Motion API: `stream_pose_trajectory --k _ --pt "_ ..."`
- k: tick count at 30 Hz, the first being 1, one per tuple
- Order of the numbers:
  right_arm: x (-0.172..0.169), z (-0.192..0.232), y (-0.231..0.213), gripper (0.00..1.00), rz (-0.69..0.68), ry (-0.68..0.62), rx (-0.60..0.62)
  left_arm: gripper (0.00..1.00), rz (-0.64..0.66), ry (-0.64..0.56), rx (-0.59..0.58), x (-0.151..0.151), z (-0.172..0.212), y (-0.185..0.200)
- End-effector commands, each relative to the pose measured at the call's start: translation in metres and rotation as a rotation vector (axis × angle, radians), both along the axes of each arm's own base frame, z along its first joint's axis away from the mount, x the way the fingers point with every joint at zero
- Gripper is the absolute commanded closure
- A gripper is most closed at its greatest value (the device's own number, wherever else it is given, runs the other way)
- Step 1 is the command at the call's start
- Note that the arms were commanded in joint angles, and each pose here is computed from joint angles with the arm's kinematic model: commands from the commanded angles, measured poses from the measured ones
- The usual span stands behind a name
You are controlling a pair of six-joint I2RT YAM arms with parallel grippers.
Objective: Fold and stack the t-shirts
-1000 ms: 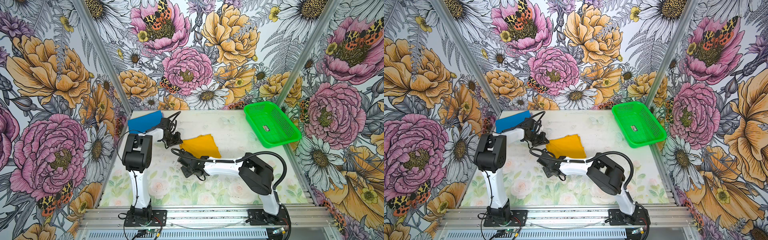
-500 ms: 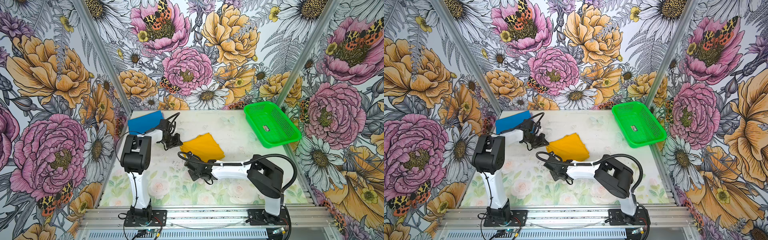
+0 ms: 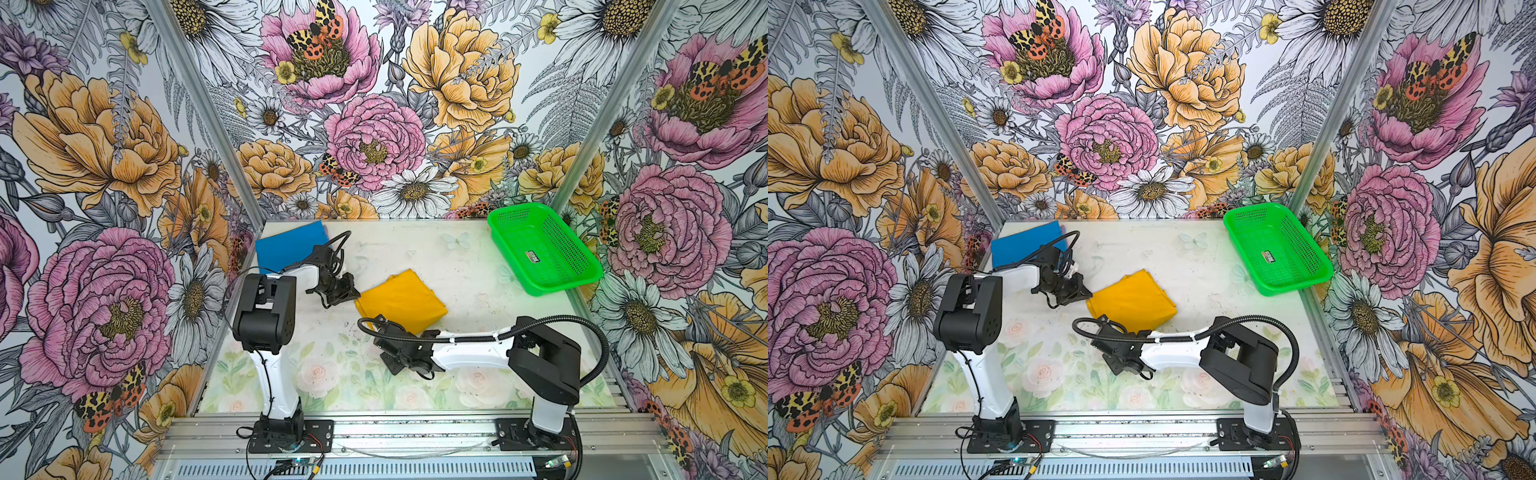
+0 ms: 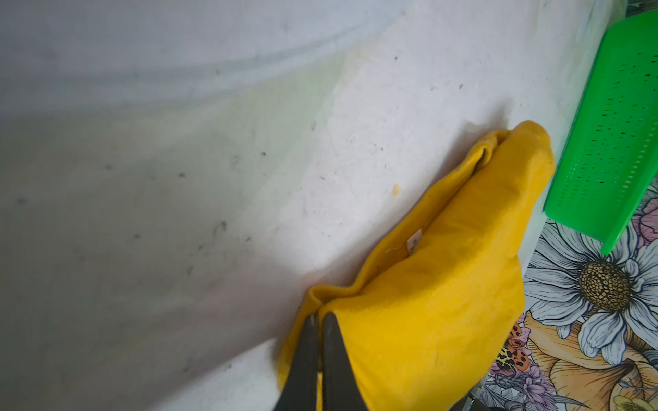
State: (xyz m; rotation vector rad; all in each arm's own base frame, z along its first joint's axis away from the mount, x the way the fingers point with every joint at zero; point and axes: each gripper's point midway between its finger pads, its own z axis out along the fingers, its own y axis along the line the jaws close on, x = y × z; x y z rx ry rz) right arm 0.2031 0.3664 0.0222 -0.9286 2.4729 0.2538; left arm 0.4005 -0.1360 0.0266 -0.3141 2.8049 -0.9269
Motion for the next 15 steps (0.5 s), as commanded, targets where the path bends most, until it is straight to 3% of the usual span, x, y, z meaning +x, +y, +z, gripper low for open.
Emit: stream_pose_trajectory --k 1,6,7,8,11,13,15 --pt "-0.036 -0.011 -0.015 1.0 0.075 0.102 -0.061 1.0 0.083 -0.109 0.052 0.022 0.019 0.023" --pt "-0.03 -0.001 -0.013 1.0 0.068 0.076 -0.043 0.98 0.077 -0.121 0.041 0.013 0.029 0.018" --pt "-0.028 0.005 -0.011 0.93 0.067 0.068 -0.027 0.92 0.077 -0.128 0.038 0.011 0.033 0.017" --pt "-0.026 0.011 -0.009 0.85 0.065 0.064 -0.01 0.81 0.078 -0.147 0.034 0.01 0.042 0.016" --pt "-0.017 0.038 -0.008 0.54 0.054 0.053 0.061 0.3 0.082 -0.185 0.012 0.005 0.063 0.014" --pt "-0.005 0.058 -0.016 0.35 0.011 0.052 0.127 0.12 0.083 -0.214 0.001 0.003 0.077 0.013" --pt "0.008 0.072 -0.029 0.25 -0.043 0.071 0.183 0.01 0.07 -0.239 -0.027 0.002 0.089 0.009"
